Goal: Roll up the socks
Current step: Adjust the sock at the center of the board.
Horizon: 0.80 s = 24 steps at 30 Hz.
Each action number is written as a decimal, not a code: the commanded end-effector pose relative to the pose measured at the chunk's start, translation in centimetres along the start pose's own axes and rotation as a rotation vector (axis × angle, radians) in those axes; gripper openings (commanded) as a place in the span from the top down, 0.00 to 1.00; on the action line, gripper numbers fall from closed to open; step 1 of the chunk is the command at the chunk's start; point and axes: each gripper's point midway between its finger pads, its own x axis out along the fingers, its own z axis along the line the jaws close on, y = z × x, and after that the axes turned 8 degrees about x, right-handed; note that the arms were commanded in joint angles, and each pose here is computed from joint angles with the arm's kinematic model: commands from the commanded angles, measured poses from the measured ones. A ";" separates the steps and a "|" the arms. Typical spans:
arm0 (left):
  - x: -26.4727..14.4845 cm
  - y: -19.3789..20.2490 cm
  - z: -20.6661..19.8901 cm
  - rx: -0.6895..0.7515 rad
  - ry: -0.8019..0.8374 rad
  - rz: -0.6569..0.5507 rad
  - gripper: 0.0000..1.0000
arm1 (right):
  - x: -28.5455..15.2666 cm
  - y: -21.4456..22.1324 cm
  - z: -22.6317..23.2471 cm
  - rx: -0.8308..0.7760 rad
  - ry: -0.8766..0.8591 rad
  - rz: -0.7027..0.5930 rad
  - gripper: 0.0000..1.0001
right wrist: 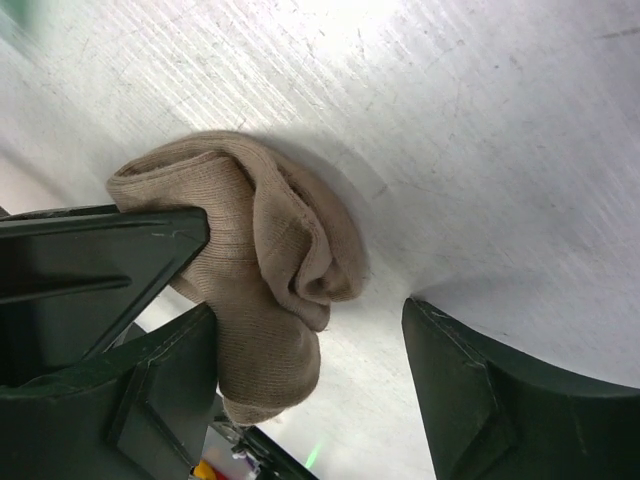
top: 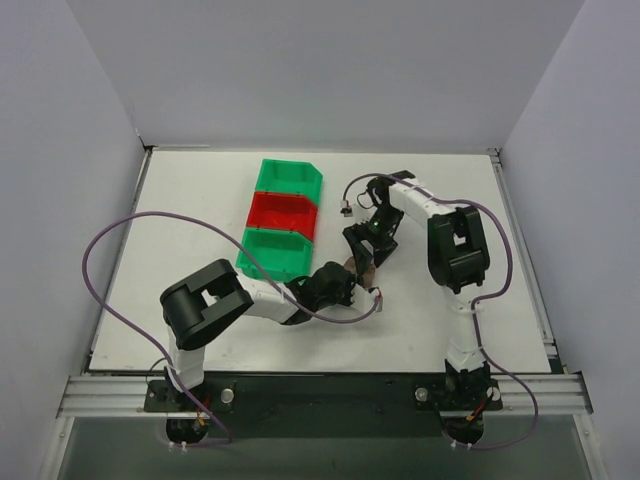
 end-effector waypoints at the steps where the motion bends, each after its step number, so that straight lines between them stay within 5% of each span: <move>1: -0.1 1.8 -3.7 -0.009 0.127 0.067 0.85 | 1.4 0.0 0.0 0.027 0.008 0.049 0.28; 14: -0.2 1.7 -3.6 -0.020 0.128 0.068 0.88 | 3.6 -1.7 1.8 0.039 -0.089 0.020 0.27; 24: -0.3 1.7 -2.8 -0.020 0.101 0.076 0.89 | 4.8 0.6 4.6 0.074 -0.232 0.122 0.41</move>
